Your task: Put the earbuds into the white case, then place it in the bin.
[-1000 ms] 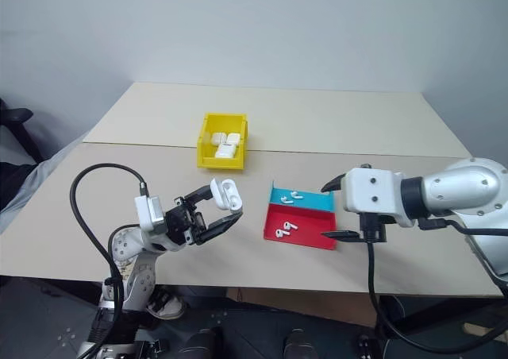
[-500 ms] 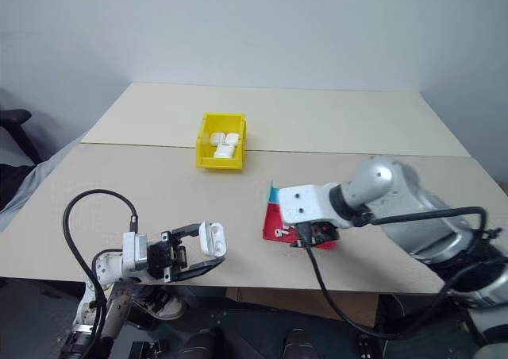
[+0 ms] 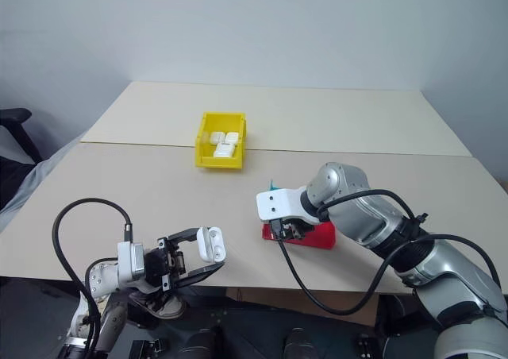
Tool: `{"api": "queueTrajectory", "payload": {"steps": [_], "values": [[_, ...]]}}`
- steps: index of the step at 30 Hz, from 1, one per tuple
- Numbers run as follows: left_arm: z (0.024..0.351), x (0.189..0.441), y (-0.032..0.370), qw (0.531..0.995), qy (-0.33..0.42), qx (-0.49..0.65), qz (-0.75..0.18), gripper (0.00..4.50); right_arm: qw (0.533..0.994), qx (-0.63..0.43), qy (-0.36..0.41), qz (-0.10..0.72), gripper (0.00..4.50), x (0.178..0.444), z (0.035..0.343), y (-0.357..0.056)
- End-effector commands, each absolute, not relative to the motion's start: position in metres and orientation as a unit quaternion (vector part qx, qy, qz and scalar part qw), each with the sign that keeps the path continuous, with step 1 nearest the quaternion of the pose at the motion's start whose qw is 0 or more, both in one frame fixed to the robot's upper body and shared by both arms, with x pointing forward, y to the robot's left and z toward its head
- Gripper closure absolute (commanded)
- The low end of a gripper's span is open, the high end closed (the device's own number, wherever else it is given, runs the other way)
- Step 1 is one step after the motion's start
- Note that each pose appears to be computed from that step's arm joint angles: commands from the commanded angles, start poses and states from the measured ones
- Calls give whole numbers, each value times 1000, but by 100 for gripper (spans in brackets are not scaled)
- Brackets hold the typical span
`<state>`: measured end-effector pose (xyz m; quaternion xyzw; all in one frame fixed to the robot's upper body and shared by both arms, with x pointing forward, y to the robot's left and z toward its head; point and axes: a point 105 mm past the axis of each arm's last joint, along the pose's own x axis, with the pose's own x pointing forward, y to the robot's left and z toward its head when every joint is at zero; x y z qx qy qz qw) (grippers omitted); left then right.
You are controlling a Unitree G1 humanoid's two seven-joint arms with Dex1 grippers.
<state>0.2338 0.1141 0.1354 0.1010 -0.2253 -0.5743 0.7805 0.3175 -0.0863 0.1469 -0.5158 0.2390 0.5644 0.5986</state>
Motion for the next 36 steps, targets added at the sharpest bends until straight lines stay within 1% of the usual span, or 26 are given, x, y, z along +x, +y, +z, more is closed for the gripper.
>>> {"api": "queueTrajectory", "payload": {"steps": [1,13,33,36], "values": [[142,230,110,777,-235,106,-575,174,590,-535,227,561,238,323,155,-82],[139,232,111,787,-217,116,-566,174,582,-532,242,566,238,326,147,-79],[138,233,111,797,-203,122,-556,174,583,-526,243,569,238,329,141,-74],[138,233,112,797,-203,124,-555,174,582,-528,243,569,299,329,141,-74]]}}
